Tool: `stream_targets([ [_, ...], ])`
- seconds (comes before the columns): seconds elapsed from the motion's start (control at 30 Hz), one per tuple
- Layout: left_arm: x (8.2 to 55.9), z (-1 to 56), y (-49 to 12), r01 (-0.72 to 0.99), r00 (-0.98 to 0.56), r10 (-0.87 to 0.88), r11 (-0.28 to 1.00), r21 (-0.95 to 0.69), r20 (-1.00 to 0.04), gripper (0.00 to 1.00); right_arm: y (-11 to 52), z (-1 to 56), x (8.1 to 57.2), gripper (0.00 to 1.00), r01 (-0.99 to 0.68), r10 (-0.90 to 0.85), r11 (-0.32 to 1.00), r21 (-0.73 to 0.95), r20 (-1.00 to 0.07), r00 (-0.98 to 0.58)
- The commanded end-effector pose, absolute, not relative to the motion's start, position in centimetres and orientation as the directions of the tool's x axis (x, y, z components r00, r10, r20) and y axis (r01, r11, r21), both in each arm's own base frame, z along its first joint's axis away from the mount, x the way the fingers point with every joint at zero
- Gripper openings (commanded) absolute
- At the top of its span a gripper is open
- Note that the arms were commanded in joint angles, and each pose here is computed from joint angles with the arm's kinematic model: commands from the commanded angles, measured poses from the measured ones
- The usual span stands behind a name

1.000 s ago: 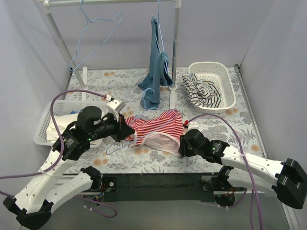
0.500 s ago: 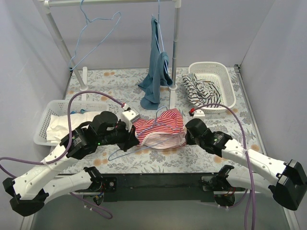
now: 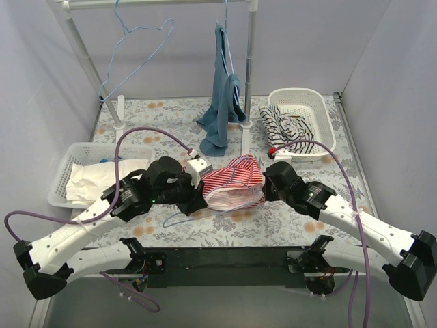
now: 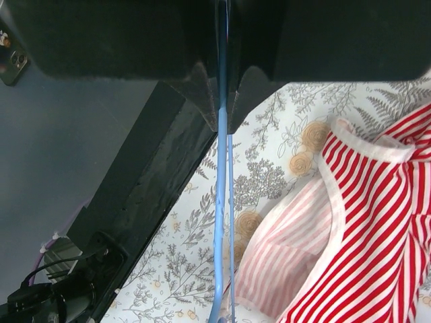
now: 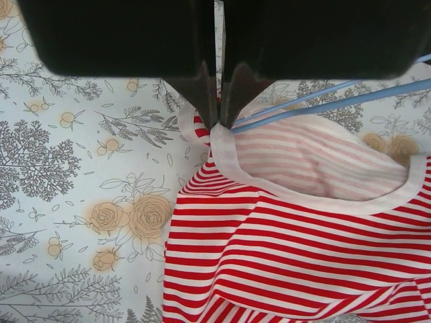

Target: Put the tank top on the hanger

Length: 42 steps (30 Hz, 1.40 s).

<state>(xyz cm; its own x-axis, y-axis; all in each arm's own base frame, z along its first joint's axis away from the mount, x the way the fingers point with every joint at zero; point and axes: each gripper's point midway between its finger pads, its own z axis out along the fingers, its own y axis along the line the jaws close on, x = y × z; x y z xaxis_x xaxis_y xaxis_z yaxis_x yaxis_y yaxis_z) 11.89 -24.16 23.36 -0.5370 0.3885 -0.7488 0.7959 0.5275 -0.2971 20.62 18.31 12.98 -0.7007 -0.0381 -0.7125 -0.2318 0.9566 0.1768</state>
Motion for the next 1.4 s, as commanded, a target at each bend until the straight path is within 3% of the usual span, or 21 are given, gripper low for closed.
stream_targets([
  [0.0, 12.5, 22.6, -26.7, 0.829, -0.501, 0.367, 0.464, -0.313, -0.784, 0.0, 20.0, 16.9, 20.2, 0.01, -0.315, -0.032, 0.918, 0.241, -0.746, -0.665],
  [0.43, 15.2, 21.7, -32.2, 0.837, -0.457, 0.062, 0.368, -0.405, -0.887, 0.0, 19.8, 18.0, 19.1, 0.02, -0.366, 0.004, 0.883, 0.294, -0.785, -0.619],
  [0.53, 15.4, 19.6, -33.0, 0.829, -0.478, 0.065, 0.363, -0.426, -0.876, 0.0, 19.3, 18.6, 19.1, 0.16, -0.364, 0.032, 0.88, 0.304, -0.804, -0.594],
  [0.57, 15.4, 19.3, -33.2, 0.831, -0.479, 0.063, 0.355, -0.429, -0.875, 0.0, 19.1, 18.7, 19.1, 0.32, -0.362, 0.04, 0.881, 0.305, -0.809, -0.586],
  [0.67, 15.6, 18.4, -33.9, 0.833, -0.486, 0.072, 0.341, -0.437, -0.871, 0.0, 18.3, 19.7, 19.0, 0.5, -0.356, 0.074, 0.88, 0.314, -0.832, -0.55],
  [0.83, 15.9, 17.2, -34.6, 0.832, -0.493, 0.092, 0.34, -0.438, -0.865, 0.0, 18.6, 22.9, 18.6, 0.61, -0.46, 0.126, 0.821, 0.34, -0.892, -0.434],
  [1.27, 15.1, 17.0, -35.3, 0.832, -0.524, 0.142, 0.295, -0.469, -0.84, 0.0, 22.6, 21.8, 22.6, 0.6, -0.493, 0.136, 0.815, 0.303, -0.928, -0.346],
  [1.37, 15.0, 17.1, -35.2, 0.826, -0.534, 0.145, 0.297, -0.478, -0.833, 0.0, 22.5, 20.8, 23.1, 0.48, -0.476, 0.119, 0.833, 0.281, -0.932, -0.342],
])
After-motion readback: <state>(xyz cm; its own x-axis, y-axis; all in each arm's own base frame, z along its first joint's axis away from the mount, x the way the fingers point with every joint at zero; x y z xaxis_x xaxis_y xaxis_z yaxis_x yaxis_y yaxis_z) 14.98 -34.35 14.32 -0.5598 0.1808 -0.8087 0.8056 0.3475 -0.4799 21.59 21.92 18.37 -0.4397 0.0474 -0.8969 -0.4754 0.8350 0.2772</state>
